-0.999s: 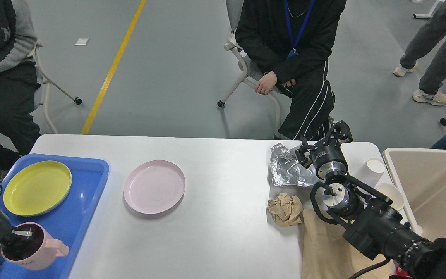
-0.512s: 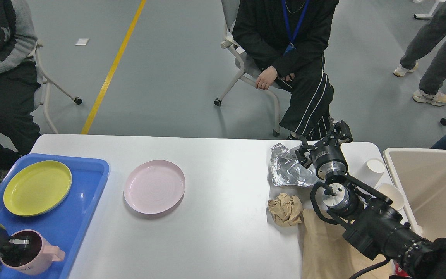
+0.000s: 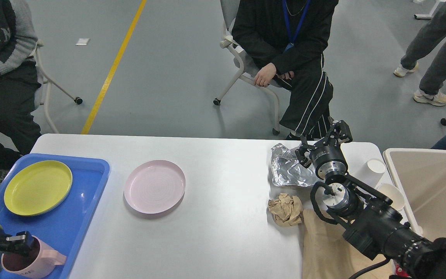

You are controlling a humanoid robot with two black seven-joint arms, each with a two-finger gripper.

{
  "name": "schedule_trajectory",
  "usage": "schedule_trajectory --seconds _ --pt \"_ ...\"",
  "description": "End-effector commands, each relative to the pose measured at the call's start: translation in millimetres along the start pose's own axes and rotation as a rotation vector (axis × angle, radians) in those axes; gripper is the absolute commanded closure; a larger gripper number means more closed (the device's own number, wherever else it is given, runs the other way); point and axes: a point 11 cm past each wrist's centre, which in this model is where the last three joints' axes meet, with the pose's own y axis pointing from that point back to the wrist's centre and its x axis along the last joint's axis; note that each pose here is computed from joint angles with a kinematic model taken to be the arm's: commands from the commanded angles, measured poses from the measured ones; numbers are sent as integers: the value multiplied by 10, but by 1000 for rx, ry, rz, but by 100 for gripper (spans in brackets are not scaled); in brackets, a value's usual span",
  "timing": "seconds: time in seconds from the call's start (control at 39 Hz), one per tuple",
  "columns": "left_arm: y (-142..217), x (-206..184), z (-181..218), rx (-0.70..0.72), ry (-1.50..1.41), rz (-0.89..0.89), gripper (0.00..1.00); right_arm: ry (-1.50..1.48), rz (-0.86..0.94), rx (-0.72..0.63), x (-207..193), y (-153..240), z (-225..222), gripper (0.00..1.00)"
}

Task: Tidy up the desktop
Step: 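Release the mug and move the left gripper toward the pink plate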

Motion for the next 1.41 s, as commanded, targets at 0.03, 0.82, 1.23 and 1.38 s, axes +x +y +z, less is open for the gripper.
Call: schedule_trajectory --seconds 0.03,0.82,1.23,1.38 --pt "199 199 -59 -23 44 60 1 -1 2 -1 8 4 5 0" --pt "832 726 1515 -444 191 -43 3 0 1 -1 7 4 5 0" --pt "184 414 2029 -556 352 69 5 0 0 0 0 0 0 0" --pt "-33 258 2203 -539 346 116 4 0 0 0 0 0 0 0"
